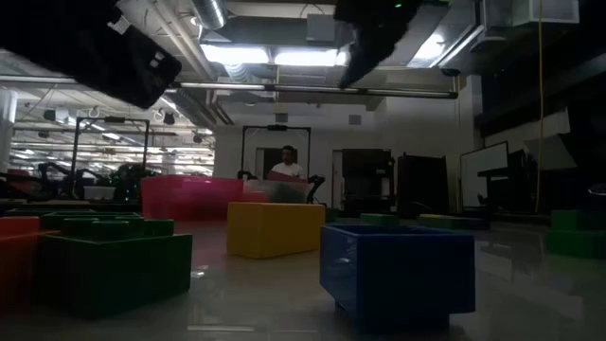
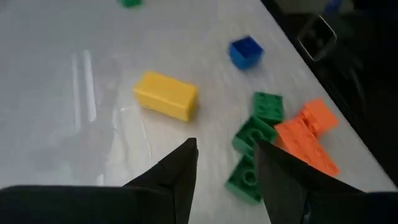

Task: Sort blocks by size
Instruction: Put the small green game piece into the pink bin

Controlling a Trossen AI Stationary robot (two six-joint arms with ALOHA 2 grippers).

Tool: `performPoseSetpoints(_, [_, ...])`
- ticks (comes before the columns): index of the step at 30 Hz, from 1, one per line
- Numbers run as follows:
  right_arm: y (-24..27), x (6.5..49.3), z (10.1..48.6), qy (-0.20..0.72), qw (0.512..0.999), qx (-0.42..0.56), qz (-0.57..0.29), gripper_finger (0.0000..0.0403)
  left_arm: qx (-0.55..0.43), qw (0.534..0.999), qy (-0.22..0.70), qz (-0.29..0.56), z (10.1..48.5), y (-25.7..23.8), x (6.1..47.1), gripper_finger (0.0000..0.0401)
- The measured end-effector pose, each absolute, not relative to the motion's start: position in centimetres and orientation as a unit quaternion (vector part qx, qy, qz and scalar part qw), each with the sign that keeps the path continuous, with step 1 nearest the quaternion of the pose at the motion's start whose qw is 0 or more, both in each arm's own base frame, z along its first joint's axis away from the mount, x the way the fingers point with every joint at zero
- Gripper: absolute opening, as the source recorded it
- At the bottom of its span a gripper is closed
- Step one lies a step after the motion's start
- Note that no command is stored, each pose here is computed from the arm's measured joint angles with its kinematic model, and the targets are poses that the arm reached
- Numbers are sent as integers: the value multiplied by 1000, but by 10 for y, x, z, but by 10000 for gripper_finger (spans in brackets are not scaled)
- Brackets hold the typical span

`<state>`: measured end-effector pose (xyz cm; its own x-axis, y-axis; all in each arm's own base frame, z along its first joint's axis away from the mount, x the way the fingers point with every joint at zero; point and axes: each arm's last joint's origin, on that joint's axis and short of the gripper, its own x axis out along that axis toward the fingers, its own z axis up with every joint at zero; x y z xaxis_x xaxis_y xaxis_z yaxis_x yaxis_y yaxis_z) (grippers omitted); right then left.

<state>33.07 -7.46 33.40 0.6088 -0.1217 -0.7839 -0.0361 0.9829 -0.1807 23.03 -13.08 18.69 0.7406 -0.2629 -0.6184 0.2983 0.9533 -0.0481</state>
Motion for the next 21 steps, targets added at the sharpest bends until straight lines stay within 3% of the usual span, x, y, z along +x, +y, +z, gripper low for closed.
performPoseSetpoints(9, [-68,312,317,522,853,-31,6,182,79,920,319,-214,160,-156,238,143])
performPoseSetpoints(17, [-67,309,292,550,835,-10,8,182,-63,940,293,-162,158,-153,255,143])
performPoseSetpoints(21, [-67,307,287,558,830,2,3,182,-69,939,299,-153,155,-151,259,148])
